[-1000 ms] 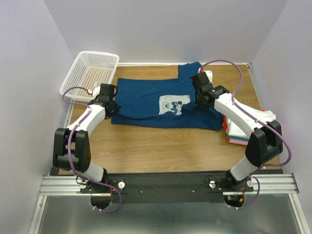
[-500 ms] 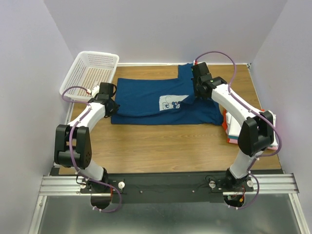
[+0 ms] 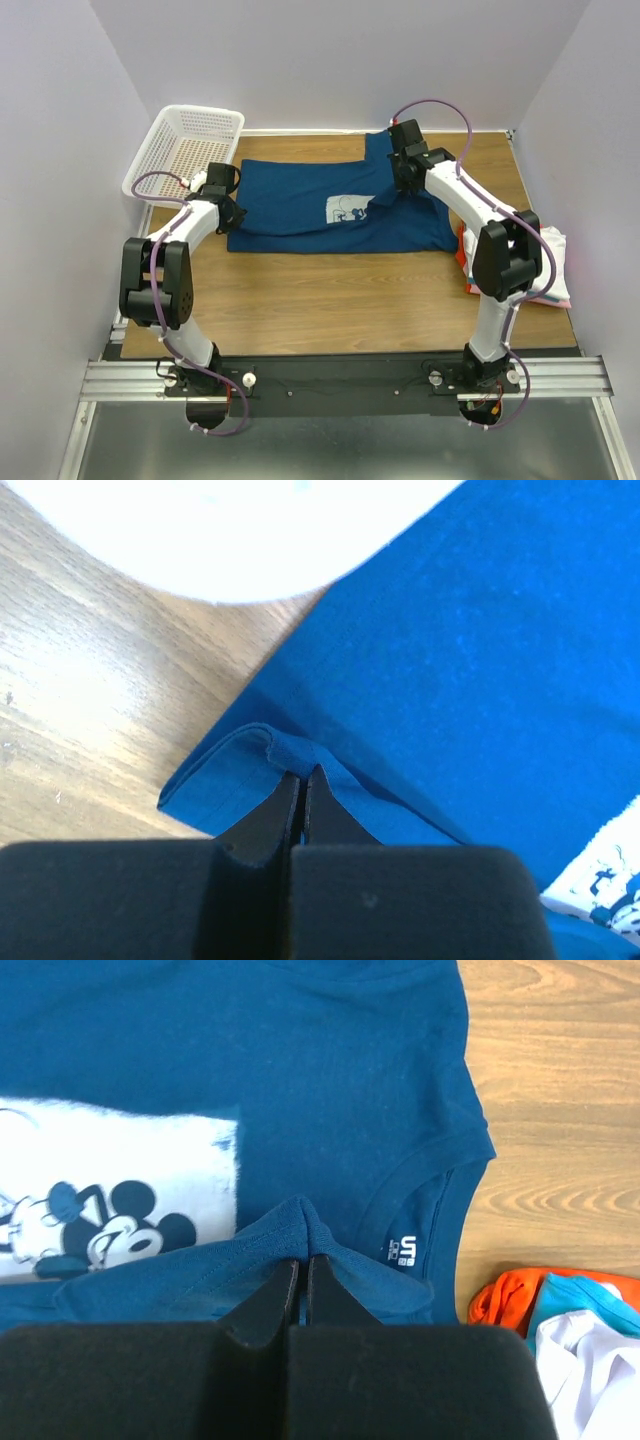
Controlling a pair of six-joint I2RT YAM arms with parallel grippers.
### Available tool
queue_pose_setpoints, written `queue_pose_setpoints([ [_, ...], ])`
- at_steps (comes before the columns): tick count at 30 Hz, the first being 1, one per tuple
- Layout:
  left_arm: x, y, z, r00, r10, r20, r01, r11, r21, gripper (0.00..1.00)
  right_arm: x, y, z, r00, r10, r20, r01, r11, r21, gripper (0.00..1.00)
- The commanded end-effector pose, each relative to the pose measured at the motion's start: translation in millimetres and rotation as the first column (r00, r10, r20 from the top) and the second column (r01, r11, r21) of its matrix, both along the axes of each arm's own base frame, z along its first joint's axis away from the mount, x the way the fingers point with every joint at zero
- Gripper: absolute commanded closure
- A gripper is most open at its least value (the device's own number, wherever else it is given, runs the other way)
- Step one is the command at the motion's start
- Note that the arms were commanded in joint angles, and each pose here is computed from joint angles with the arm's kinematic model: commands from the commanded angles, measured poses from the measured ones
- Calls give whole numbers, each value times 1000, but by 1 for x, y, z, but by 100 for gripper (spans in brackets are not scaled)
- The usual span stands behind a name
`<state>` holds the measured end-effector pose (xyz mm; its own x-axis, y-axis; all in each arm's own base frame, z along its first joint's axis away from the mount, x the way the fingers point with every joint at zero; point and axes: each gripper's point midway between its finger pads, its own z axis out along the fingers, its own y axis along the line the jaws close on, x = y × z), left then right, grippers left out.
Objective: Fold and stack the t-shirts
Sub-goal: Fold the tshirt
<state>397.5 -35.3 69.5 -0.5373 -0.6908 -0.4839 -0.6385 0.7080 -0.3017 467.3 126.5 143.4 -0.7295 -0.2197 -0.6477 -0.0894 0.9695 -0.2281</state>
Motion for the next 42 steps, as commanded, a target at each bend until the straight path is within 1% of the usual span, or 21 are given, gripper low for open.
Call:
queue_pose_setpoints([
  [1,13,11,0,1000,26,10,-26,999,38,100,16,-7,-1,1000,-29,12,29,999,22,99],
  [4,18,11,-2,1000,25,7,-25,999,41,100,23,-9,-4,1000,-25,7,24,999,23,99],
  [5,19,11,-4,1000,26,3,-26,999,42,97,23,-8,-9,1000,-16,-4,16,1000,16,99],
  [6,21,12,-4,1000,30,8,-31,999,44,87,25,-9,-11,1000,-7,-10,7,1000,10,99],
  [7,22,13,-4,999,34,7,-34,998,47,82,26,-8,-13,1000,-1,-13,1,1000,11,99],
  [9,24,14,-3,999,43,15,-44,998,51,80,33,-6,-19,1000,4,-22,-4,1000,18,99],
  [11,29,15,-1,998,46,32,-47,997,53,71,40,-1,-19,1000,17,-18,-16,999,41,99],
  [12,33,15,3,998,41,41,-43,998,53,62,43,0,-27,999,19,-30,-18,999,44,99],
  [14,38,14,7,998,31,51,-34,998,54,51,48,2,-32,999,15,-35,-13,999,51,99],
  [15,42,13,13,997,20,68,-24,998,54,37,54,2,-28,1000,5,-19,-4,998,59,99],
  [16,43,13,16,997,18,76,-22,998,53,30,58,2,-38,1000,0,-31,2,999,54,98],
  [17,45,12,23,996,14,92,-18,999,47,18,61,2,-39,1000,-8,-30,10,999,53,93],
  [18,46,9,32,993,-6,114,0,999,49,2,68,-1,-38,999,-39,-13,40,998,54,61],
  [20,44,6,40,991,-20,133,14,999,45,2,72,-4,-32,997,-74,9,73,996,56,13],
  [21,42,3,42,989,-41,141,36,999,39,2,73,-5,-28,995,-94,19,93,993,68,0],
  [27,23,-9,57,979,-93,180,89,996,32,2,42,5,-8,996,-90,6,87,977,195,0],
  [28,21,-11,59,977,-104,187,100,994,32,2,29,7,-24,996,-80,-34,85,973,214,0],
  [29,18,-13,57,976,-112,184,109,994,27,2,30,13,-14,997,-73,-16,75,966,248,0],
  [34,11,-38,40,963,-201,179,205,979,-2,2,-7,35,-41,994,17,-106,25,924,381,0],
  [37,15,-54,34,950,-255,180,261,965,-6,2,-22,31,-57,991,-4,-136,56,923,380,0],
  [42,27,-77,18,933,-323,161,328,945,-5,2,-35,9,-75,983,-83,-161,129,944,302,0],
])
